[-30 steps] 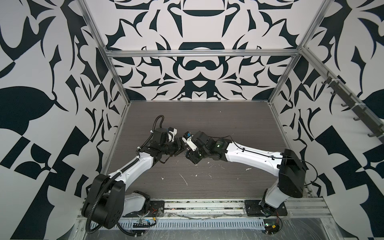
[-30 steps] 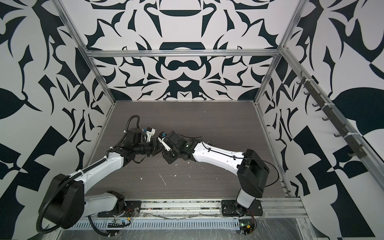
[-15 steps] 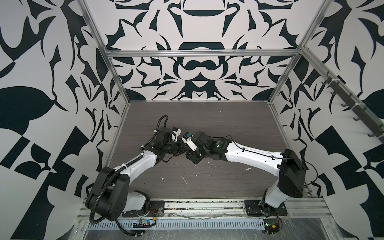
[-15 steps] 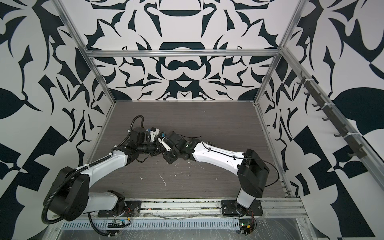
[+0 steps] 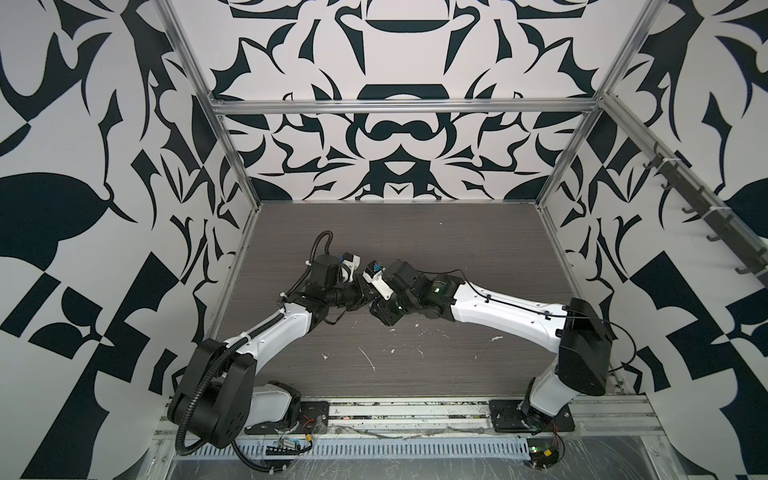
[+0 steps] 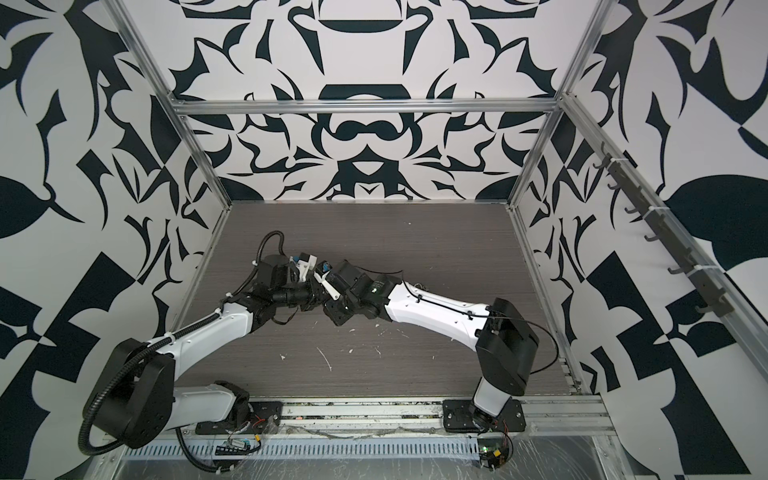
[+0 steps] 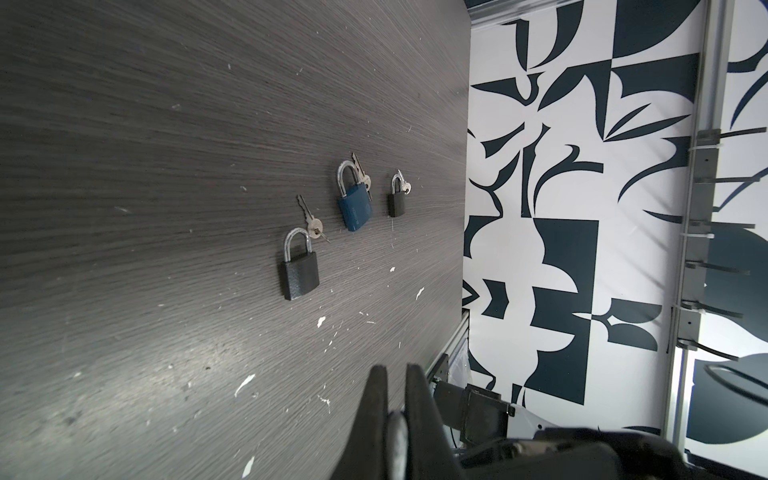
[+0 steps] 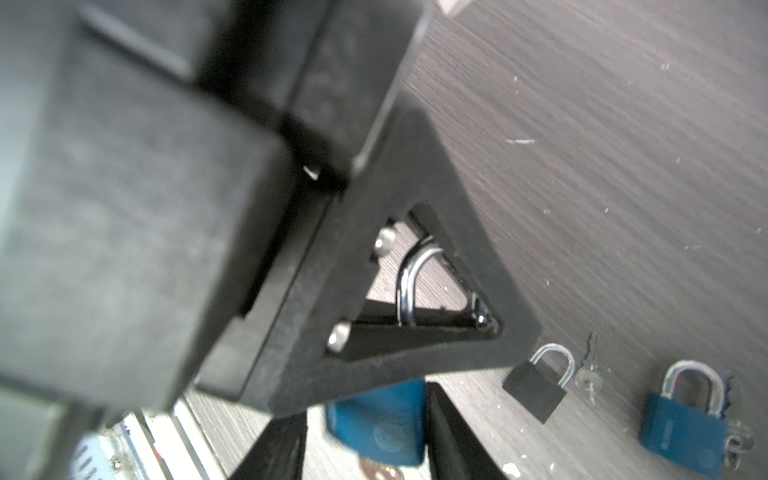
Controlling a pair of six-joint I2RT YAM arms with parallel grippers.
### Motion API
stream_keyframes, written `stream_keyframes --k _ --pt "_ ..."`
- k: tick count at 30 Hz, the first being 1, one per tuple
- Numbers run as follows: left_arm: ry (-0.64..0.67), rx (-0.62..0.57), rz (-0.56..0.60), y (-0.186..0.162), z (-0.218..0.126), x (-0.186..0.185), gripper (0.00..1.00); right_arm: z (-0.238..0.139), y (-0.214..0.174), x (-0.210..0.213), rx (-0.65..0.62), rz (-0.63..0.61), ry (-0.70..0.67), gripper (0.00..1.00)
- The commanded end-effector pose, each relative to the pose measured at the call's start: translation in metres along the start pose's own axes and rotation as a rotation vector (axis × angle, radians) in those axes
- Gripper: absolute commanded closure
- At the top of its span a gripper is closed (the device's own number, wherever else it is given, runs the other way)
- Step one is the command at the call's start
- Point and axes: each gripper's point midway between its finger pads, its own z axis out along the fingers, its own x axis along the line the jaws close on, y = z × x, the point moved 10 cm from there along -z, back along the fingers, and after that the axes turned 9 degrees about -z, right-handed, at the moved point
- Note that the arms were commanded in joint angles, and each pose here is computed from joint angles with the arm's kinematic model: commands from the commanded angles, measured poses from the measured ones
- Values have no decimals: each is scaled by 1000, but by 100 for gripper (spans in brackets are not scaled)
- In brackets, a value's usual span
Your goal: Lock with the key
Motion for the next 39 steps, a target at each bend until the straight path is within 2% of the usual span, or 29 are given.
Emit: stream_keyframes --k 1,4,7,12,18,23,30,39 --pt "-103 -96 -2 0 -15 -21 100 -38 19 0 -171 33 73 48" --pt "-155 -191 -33 0 -28 -33 100 -57 16 -12 -239 84 146 46" --pt "-209 -254 -70 -1 -42 -49 100 -79 13 -22 -305 97 150 46" --pt "-285 -362 -198 -3 -63 -62 100 -115 14 -19 -483 -31 124 50" --pt "-359 -380 -389 -7 -72 -61 100 -129 28 -17 -596 -115 122 52" --pt "-406 -367 -385 -8 -73 -67 100 -124 37 -16 -651 -106 152 51" --pt "-432 -371 -400 -7 -71 -63 100 -116 36 -21 -712 -96 115 51" --pt "-472 -343 -412 -4 -65 -63 100 -105 33 -23 -707 -89 109 51"
